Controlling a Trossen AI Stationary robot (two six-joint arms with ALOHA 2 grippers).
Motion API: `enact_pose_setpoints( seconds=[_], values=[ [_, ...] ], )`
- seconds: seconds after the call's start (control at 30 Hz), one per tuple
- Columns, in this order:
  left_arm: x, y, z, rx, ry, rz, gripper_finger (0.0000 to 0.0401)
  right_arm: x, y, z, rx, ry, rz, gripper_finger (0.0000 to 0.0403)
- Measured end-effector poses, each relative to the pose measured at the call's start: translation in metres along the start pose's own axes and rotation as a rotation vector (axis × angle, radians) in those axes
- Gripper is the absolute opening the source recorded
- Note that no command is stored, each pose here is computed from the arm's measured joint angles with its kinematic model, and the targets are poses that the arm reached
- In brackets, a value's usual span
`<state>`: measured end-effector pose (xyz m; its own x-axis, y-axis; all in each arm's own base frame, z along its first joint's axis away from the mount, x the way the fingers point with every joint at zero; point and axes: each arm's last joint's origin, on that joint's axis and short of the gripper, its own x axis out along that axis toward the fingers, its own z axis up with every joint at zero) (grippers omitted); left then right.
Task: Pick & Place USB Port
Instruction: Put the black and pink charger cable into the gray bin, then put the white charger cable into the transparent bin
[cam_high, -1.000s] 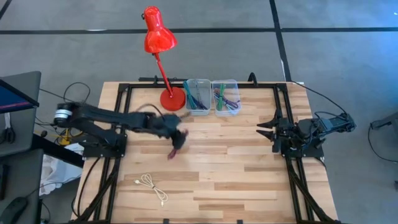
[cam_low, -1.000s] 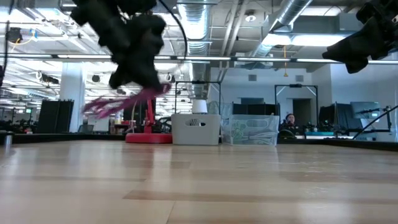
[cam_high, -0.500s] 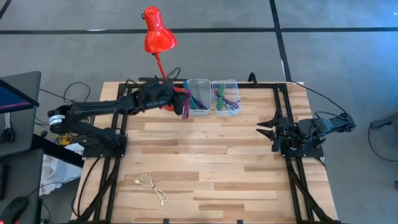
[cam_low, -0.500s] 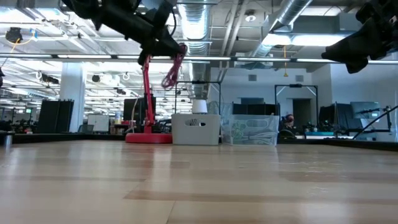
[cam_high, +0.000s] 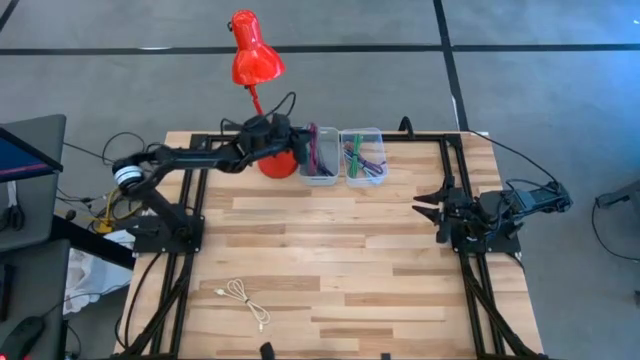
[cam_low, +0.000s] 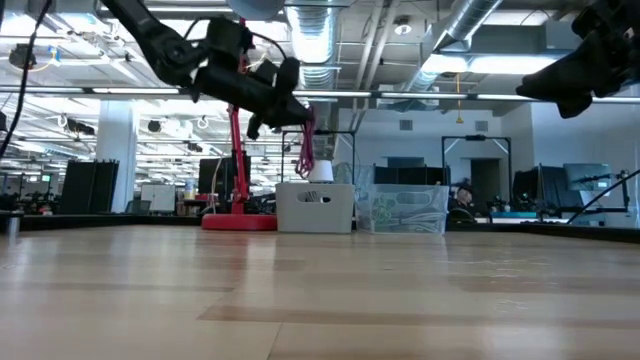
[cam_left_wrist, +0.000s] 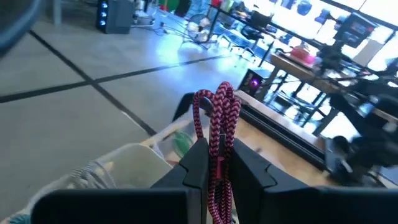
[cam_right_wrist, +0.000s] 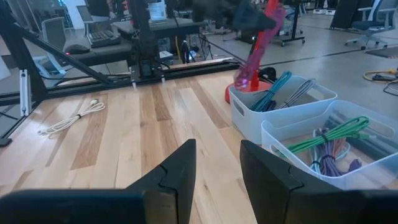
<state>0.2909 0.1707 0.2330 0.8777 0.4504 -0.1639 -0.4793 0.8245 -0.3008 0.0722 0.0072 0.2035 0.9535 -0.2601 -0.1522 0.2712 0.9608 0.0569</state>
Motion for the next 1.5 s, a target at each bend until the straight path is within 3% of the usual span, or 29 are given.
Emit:
enact_pose_setpoints(
  seconds=[0.3, 0.7, 1.1, 1.5],
  values=[
    [0.032, 0.021, 0.011, -0.025, -0.027, 0.046, 0.0040, 0.000, 0.000, 0.000, -0.001, 0.002, 0.000, 0.0118],
    [0.052, 0.038, -0.019, -0.118, 0.086, 0.063, 0.0041, 0.000, 0.000, 0.000, -0.001, 0.002, 0.000, 0.0118],
    [0.054, 0.041, -0.021, -0.117, 0.057, 0.160, 0.0090, 0.000, 0.000, 0.000, -0.001, 0.002, 0.000, 0.0118],
    [0.054, 0.040, -0.020, -0.107, 0.051, 0.137, 0.0167, 0.000, 0.000, 0.000, -0.001, 0.002, 0.000, 0.0118]
  ],
)
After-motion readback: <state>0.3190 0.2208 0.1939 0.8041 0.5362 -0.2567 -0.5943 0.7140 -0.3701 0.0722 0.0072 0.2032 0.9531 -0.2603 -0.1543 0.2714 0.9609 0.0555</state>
